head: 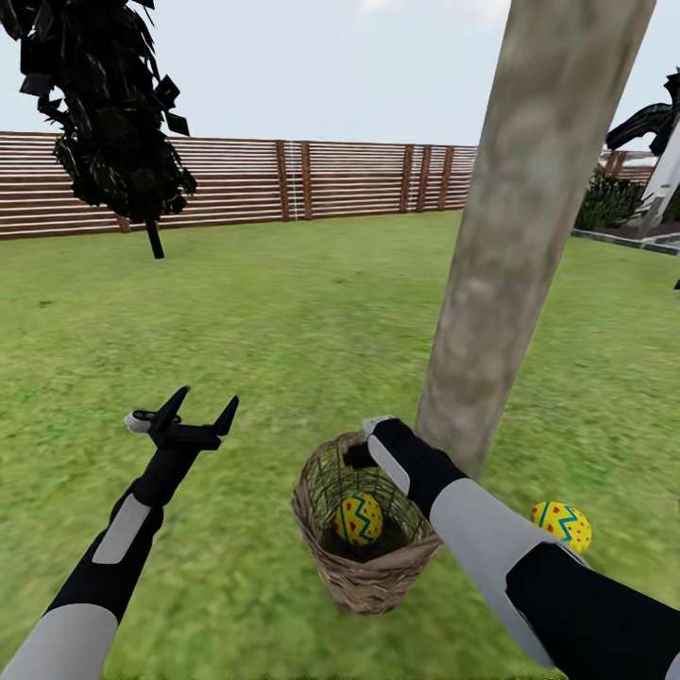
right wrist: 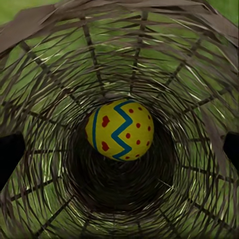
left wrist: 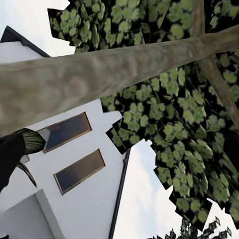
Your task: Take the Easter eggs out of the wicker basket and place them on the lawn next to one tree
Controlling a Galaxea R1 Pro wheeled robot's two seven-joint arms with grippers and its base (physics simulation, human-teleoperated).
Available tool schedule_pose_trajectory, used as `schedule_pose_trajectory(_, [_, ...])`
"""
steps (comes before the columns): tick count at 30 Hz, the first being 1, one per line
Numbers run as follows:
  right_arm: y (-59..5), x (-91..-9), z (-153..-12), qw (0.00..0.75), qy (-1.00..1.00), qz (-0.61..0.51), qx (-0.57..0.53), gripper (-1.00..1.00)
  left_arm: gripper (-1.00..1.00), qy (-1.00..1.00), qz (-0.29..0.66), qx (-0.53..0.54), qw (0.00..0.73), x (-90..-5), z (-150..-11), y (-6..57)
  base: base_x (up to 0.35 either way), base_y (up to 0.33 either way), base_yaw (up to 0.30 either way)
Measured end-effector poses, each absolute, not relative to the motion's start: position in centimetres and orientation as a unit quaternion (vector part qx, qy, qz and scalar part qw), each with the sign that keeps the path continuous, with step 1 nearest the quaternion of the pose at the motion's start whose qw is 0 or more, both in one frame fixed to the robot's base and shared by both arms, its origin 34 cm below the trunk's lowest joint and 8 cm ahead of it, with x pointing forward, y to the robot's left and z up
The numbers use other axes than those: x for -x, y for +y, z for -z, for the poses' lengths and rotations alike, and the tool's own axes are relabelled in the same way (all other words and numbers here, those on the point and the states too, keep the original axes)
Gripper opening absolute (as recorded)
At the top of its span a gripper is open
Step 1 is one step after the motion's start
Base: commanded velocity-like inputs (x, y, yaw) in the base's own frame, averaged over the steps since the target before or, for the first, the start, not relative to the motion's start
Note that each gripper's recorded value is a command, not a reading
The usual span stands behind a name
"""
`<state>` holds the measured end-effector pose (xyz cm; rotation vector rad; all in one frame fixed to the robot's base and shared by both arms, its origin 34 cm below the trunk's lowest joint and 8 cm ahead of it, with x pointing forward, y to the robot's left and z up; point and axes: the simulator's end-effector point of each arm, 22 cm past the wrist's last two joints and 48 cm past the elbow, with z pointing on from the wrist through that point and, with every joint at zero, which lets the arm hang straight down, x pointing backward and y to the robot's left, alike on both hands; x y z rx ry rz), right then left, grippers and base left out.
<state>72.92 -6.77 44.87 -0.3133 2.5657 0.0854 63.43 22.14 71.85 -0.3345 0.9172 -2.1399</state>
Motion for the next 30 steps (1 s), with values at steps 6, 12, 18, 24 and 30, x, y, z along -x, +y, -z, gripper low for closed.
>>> schedule_pose_trajectory(6, [-6.9, -72.7, -43.1, 0.26, 0.958, -0.032, 0.116, 1.0, 1.0, 0.364, 0.836, 0.142, 0.384, -63.9, -70.5, 22.9, 0.0, 0.0, 0.0])
schedule_pose_trajectory(12, [-6.9, -72.5, -41.4, 0.249, 0.961, -0.034, 0.115, 1.0, 1.0, 0.37, 0.834, 0.152, 0.379, -64.4, -69.1, 22.8, 0.0, 0.0, 0.0])
schedule_pose_trajectory(18, [-6.7, -72.3, -39.9, 0.239, 0.963, -0.038, 0.117, 1.0, 1.0, 0.375, 0.833, 0.162, 0.374, -64.9, -67.6, 22.7, 0.0, 0.0, 0.0])
schedule_pose_trajectory(24, [-6.3, -72.3, -38.8, 0.234, 0.964, -0.042, 0.119, 1.0, 1.0, 0.379, 0.83, 0.172, 0.37, -65.3, -66.1, 22.7, 0.0, 0.0, 0.0])
schedule_pose_trajectory(30, [-6.3, -72.1, -37.2, 0.222, 0.967, -0.045, 0.119, 1.0, 1.0, 0.384, 0.828, 0.183, 0.365, -65.6, -64.6, 22.7, 0.0, 0.0, 0.0])
